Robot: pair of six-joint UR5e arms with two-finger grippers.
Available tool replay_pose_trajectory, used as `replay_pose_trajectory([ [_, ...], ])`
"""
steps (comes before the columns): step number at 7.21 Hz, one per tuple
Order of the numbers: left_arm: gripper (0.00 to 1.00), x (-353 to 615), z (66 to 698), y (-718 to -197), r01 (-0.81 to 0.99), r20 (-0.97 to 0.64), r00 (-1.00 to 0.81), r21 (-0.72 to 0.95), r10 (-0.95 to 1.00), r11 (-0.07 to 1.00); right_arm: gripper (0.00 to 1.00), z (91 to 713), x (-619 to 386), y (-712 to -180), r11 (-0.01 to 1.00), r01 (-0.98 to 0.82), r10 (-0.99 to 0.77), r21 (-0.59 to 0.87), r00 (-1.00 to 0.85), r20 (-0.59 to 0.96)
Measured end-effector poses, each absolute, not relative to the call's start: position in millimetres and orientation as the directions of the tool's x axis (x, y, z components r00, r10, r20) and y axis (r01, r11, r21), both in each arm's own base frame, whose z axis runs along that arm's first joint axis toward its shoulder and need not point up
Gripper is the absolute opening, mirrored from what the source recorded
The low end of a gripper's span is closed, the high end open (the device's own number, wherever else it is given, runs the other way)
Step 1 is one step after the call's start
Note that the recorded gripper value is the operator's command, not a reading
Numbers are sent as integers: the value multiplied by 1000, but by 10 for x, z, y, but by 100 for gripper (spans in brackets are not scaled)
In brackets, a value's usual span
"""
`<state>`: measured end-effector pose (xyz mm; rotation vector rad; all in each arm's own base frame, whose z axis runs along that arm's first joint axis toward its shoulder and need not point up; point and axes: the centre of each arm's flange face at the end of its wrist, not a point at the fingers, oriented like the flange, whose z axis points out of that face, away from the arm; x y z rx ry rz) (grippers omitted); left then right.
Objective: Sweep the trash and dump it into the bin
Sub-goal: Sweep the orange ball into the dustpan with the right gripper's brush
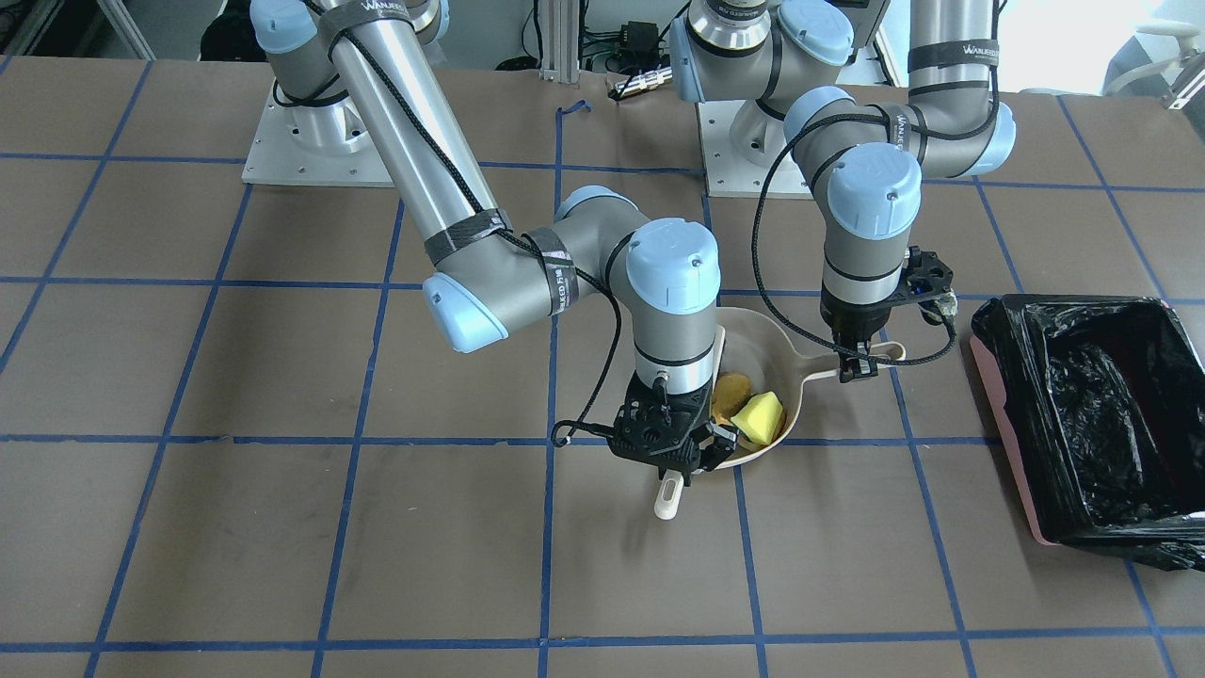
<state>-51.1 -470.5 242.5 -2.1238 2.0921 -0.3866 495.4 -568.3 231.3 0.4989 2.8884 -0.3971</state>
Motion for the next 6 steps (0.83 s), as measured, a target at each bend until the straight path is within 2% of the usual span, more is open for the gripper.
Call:
replay_pose_trajectory([
  [6, 0, -511, 2486, -4778, -964, 102, 2, -266, -995, -29, 0, 2426, 4528, -5734, 957, 221, 201, -188, -972, -120],
])
